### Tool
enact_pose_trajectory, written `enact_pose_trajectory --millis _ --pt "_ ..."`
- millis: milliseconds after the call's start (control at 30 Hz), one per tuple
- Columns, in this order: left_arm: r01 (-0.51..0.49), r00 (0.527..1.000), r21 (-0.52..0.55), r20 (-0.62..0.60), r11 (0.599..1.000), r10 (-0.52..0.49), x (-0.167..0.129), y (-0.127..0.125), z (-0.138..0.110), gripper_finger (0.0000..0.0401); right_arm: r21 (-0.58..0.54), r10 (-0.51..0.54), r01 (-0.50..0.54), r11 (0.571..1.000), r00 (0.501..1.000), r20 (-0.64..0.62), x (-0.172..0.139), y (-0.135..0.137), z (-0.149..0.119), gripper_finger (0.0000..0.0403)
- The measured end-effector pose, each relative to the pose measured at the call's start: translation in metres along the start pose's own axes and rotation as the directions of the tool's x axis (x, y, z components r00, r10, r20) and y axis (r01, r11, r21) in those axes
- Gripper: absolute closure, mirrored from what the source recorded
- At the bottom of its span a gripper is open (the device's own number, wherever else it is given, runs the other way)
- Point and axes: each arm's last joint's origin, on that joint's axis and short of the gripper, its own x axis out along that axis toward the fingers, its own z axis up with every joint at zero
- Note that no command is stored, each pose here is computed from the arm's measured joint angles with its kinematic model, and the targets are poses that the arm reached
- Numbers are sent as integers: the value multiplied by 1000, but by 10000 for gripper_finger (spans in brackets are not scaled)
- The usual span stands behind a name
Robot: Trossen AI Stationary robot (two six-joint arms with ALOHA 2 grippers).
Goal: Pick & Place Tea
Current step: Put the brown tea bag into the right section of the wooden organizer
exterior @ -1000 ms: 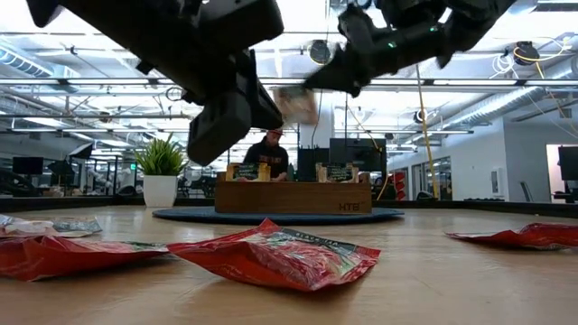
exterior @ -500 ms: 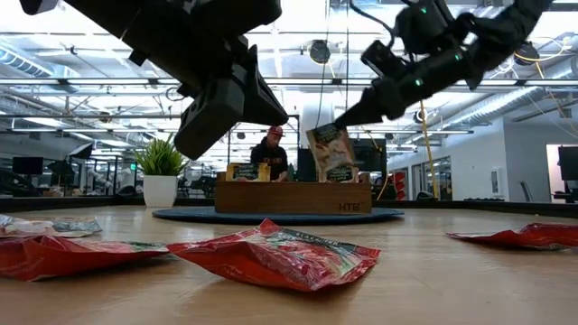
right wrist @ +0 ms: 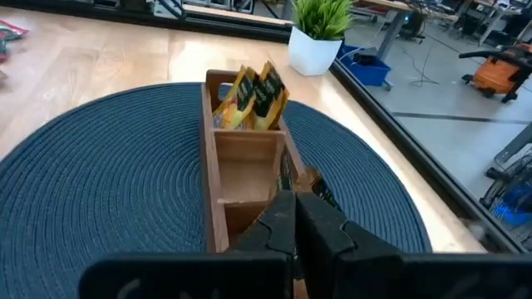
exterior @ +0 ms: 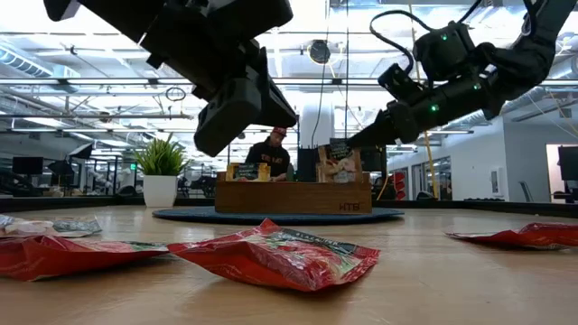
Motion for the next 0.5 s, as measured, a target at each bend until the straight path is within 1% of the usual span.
enact_pose_trajectory --millis 233,500 --pt "29 999 0 28 1000 -29 0 0 3 365 16 0 0 1000 1000 -2 10 2 -10 403" --pt "32 999 4 22 999 -32 0 -1 2 380 15 -7 7 1000 999 -36 14 3 -18 403"
